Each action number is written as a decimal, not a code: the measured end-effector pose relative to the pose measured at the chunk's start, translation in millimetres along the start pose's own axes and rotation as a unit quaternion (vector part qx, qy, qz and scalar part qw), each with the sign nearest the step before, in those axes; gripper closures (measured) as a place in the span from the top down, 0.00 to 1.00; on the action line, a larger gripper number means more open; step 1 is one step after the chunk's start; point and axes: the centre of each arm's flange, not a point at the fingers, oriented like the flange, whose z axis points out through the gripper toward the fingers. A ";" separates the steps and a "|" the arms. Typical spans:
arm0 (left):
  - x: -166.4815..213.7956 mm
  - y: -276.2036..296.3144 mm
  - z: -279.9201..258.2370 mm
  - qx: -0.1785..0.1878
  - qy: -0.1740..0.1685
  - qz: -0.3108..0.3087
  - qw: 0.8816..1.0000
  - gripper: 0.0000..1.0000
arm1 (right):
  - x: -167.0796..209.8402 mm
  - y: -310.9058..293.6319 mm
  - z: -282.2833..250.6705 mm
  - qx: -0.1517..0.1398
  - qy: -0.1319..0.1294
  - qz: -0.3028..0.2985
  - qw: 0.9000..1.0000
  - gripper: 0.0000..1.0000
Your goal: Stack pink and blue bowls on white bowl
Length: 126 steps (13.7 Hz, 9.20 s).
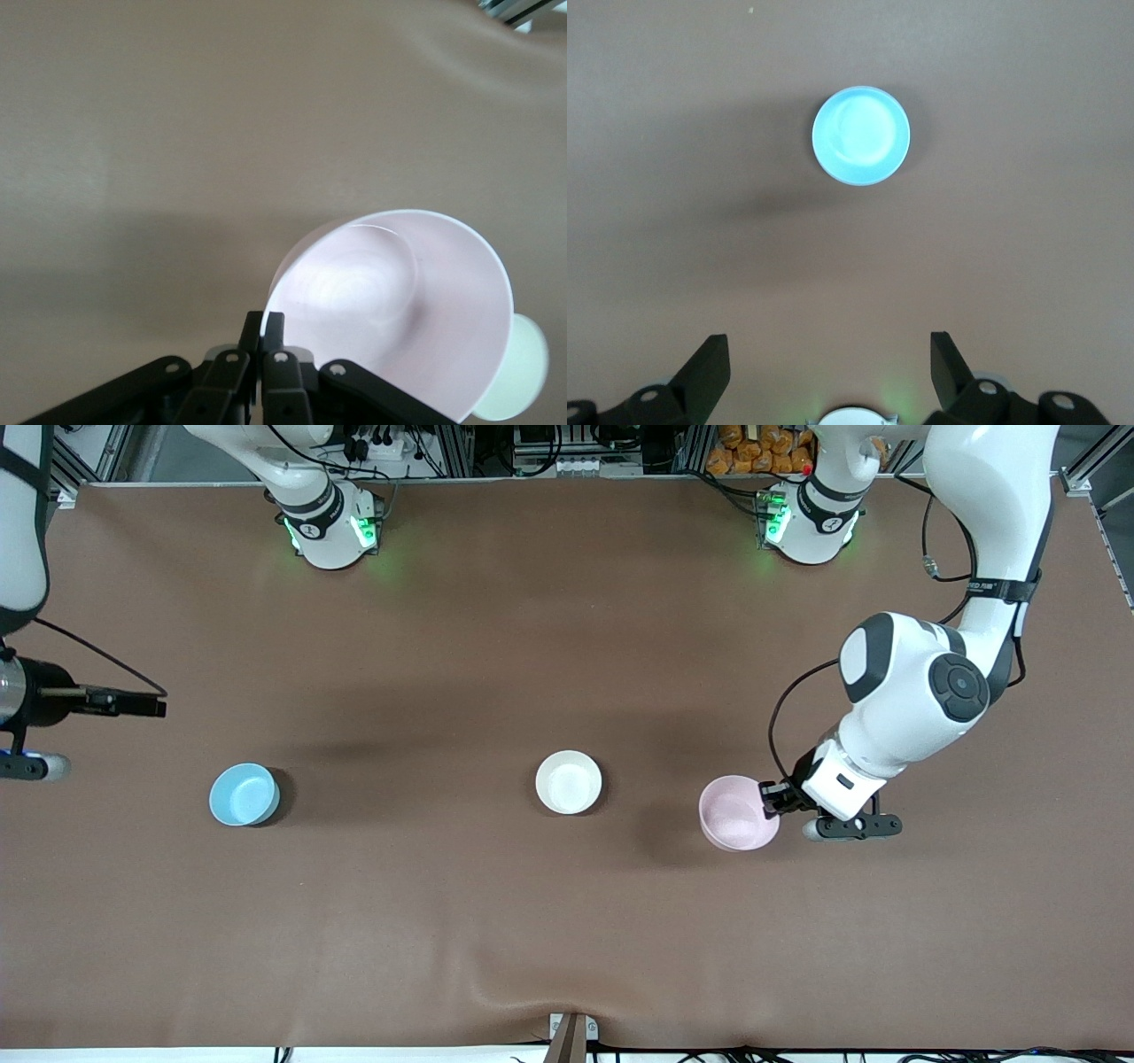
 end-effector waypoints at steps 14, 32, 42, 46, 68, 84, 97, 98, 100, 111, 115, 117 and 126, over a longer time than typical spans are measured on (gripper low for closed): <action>-36.8 145.4 15.1 -0.031 -0.041 -0.093 0.994 0.03 | 27.0 37.1 63.6 0.005 0.035 0.030 0.999 1.00; -121.4 191.1 152.8 0.018 -0.131 -0.065 0.989 0.03 | 84.5 82.6 216.2 0.009 0.041 0.044 0.998 1.00; -114.5 177.5 179.4 0.015 -0.121 -0.078 0.989 0.03 | 98.9 84.5 273.7 0.010 0.029 0.038 0.999 1.00; -114.7 177.4 182.3 0.013 -0.119 -0.078 0.990 0.03 | 99.2 84.0 287.2 0.011 0.018 0.037 0.999 1.00; 8.9 -34.8 -251.0 0.068 -0.035 -0.040 0.996 1.00 | 71.7 13.0 187.1 0.151 0.008 0.046 0.987 0.03; -32.1 -90.9 -306.5 0.111 -0.040 -0.025 0.993 1.00 | -24.2 -389.4 185.5 0.168 0.052 0.231 0.957 0.03; -29.9 -94.9 -312.5 0.110 -0.033 -0.029 0.993 1.00 | -40.0 -453.6 260.3 0.190 0.032 0.299 0.935 0.03; -29.8 -94.6 -313.5 0.110 -0.031 -0.028 0.993 1.00 | -39.8 -455.7 264.4 0.192 0.034 0.299 0.934 0.03; -29.6 -93.9 -314.5 0.110 -0.030 -0.028 0.993 1.00 | -39.9 -459.1 272.5 0.193 0.035 0.300 0.933 0.03; -22.8 -97.0 -298.8 0.110 -0.044 -0.029 0.993 1.00 | -41.7 -471.4 293.5 0.200 0.036 0.304 0.931 0.13; -23.0 -94.6 -299.2 0.110 -0.043 -0.027 0.993 1.00 | -26.1 -459.1 264.2 0.210 0.051 0.304 0.928 0.58; -23.0 -94.9 -299.5 0.110 -0.043 -0.028 0.993 1.00 | -9.6 -423.8 222.9 0.200 0.052 0.276 0.939 0.78; -25.1 -99.3 -298.8 0.113 -0.055 -0.032 0.992 1.00 | 29.1 -147.3 94.6 0.108 0.047 0.106 0.987 1.00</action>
